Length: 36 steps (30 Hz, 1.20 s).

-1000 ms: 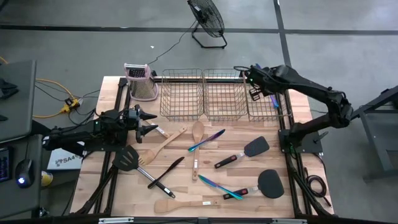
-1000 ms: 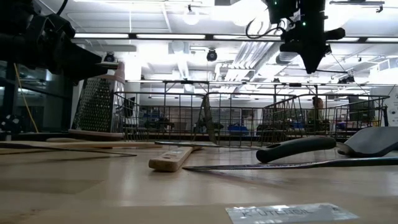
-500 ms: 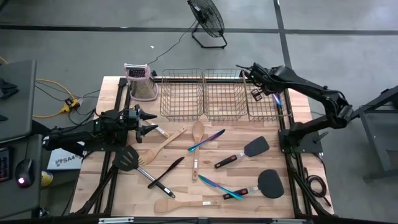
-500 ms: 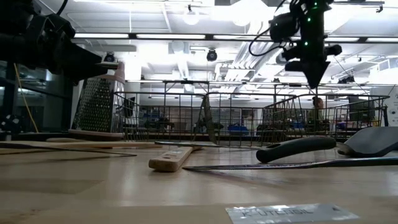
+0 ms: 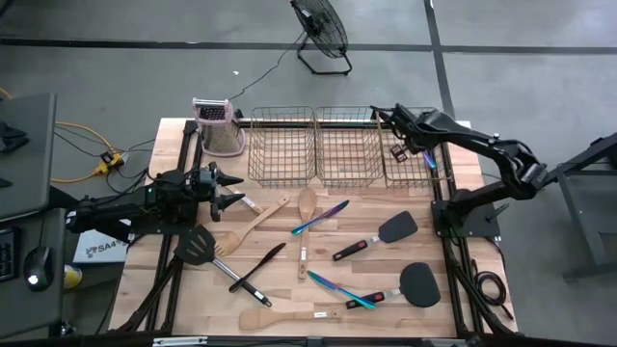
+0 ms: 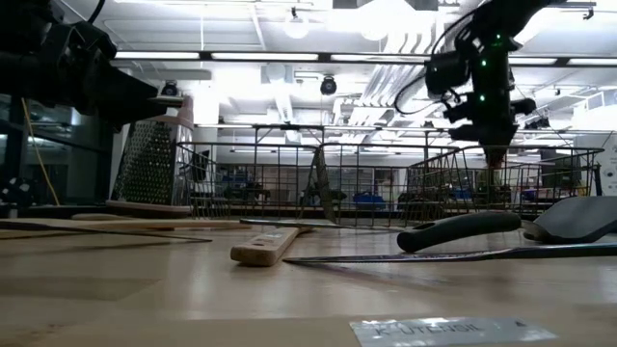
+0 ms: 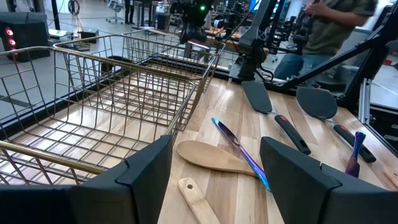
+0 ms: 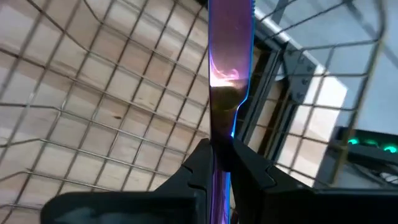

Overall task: Pick & Place Kitchen Items
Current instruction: Put the top right blue table knife into the right mesh basket

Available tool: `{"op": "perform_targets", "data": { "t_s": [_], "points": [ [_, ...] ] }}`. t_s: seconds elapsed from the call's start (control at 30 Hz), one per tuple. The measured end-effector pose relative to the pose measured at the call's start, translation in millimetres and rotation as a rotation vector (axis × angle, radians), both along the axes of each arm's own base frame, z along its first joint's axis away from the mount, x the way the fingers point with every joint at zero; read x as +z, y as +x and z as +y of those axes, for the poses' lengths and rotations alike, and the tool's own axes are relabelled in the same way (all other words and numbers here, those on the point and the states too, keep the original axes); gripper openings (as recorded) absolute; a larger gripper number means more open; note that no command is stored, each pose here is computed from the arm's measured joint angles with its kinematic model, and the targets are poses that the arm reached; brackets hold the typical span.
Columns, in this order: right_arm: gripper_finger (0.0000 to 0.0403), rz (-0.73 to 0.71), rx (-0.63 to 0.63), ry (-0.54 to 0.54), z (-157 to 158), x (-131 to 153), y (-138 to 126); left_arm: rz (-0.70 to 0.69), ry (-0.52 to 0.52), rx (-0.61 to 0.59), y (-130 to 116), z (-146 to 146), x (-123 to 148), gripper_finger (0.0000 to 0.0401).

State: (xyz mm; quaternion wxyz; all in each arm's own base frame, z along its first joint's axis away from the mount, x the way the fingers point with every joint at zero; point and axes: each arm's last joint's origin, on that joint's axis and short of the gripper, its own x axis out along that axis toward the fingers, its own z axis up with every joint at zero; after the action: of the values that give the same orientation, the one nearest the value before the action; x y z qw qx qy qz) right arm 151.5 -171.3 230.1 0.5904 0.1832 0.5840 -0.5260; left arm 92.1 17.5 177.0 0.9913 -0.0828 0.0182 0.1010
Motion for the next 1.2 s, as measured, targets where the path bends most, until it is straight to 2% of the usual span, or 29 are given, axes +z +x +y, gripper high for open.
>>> {"op": "perform_targets", "data": {
  "t_s": [0.47,0.9,1.03,1.2],
  "points": [
    [0.0028,-0.129,-0.056,0.025,-10.5,-30.9,-12.8,0.0,0.0,0.0,0.0,0.0,0.0,0.0241],
    [0.0034,-0.065,0.214,0.03,-17.9,-31.9,-11.7,0.0,0.0,0.0,0.0,0.0,0.0,0.0241],
    [0.003,-0.052,0.206,0.048,-24.1,-38.8,-12.7,0.0,0.0,0.0,0.0,0.0,0.0,0.0241],
    [0.003,-0.025,0.195,0.128,-29.8,-55.9,-11.5,0.0,0.0,0.0,0.0,0.0,0.0,0.0241]
  ]
}}
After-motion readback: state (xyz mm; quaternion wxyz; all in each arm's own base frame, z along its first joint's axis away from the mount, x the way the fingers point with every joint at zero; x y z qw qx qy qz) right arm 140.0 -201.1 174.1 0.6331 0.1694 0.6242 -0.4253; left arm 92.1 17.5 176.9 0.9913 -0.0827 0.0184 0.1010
